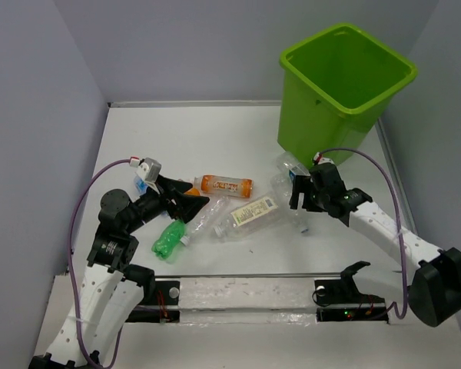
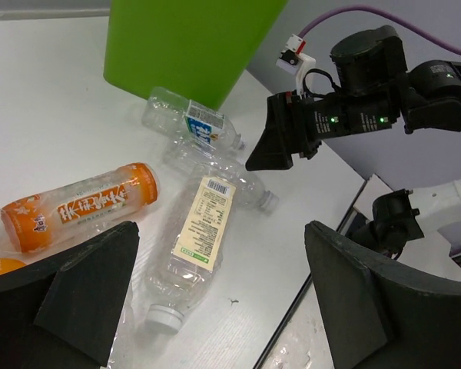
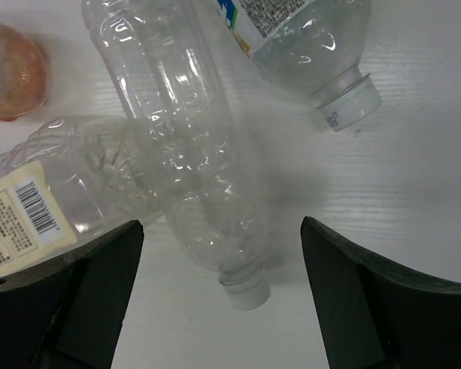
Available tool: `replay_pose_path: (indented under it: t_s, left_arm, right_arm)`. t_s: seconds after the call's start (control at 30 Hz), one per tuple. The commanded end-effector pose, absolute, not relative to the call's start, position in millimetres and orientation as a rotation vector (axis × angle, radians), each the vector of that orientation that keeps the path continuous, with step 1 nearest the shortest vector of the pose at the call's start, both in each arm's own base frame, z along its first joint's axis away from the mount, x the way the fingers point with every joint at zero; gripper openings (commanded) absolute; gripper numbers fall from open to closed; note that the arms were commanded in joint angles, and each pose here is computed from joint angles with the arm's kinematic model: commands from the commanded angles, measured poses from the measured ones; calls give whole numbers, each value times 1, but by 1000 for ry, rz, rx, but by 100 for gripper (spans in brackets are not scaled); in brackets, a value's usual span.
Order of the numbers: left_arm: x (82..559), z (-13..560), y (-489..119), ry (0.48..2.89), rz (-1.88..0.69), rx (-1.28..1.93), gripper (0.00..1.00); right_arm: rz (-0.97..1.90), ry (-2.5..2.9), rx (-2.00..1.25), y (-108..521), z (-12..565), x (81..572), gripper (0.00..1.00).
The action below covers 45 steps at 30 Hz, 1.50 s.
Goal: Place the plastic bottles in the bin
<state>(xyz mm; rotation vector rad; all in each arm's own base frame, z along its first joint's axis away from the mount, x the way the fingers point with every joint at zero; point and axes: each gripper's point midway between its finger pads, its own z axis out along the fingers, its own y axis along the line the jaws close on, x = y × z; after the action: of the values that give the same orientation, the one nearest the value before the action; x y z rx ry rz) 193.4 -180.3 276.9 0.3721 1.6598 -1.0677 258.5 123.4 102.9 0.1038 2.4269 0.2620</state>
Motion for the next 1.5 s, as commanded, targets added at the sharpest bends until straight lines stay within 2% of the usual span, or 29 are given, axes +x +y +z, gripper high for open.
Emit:
replay_pose_path:
  t_s: [0.0,0.37,0.43,0.47,0.5,0.53,0.57,0.6,0.7,0.83,0.87,0.97,1.1,1.2,1.23,1.3,1.47]
  left_arm:
    - [189,279,-184,1637,-1097,402,99]
    - [191,275,-185,1651,-1097,393,99]
    - [193,274,-185,1659,-1095,388,99]
    - [193,273,-185,1663,-1100,387,99]
    - [194,273,-185,1669,-1101,383,99]
    - [196,269,-187,1687,-1110,380,99]
    - [197,266,-188,1699,-1118,383,99]
    - [198,260,-192,1733,-1146,387,99]
    - [197,248,-205,1791,-1215,431,99]
    - [198,243,-230,1852,-1191,485,99]
    - [187,240,-243,1868,-1188,547,99]
    - [196,245,-259,1897,-1065,578,99]
    - [210,242,-273,1926,-797,633,99]
    - [214,229,-287,1935,-633,725,99]
    - [212,219,-298,1957,-598,774,99]
    - [213,210,-306,1972,-535,815,99]
    - [218,189,-326,1996,-421,908,99]
  right_arm:
    - [170,2359,42,125,120,293,86]
    - [284,2515,-46,154,62,289,85]
    - [291,2507,-52,155,63,291,77]
    - [283,2503,-53,154,64,291,64]
    - [286,2498,-53,154,65,291,64]
    - [284,2484,-53,153,69,291,48]
    - [286,2480,-53,152,71,290,48]
    - [297,2477,-56,151,73,285,38]
    - [331,2479,-68,153,80,269,29]
    - [406,2429,-51,149,110,242,24]
    - [482,2354,-54,155,138,236,24]
    - [609,2280,-73,161,177,217,21]
    - [839,2019,-185,179,286,199,20]
    - [876,1829,-240,184,353,205,20]
    - [856,1730,-256,184,394,213,19]
    - [786,1619,-227,175,437,226,16]
    - [317,1380,-5,119,539,305,14]
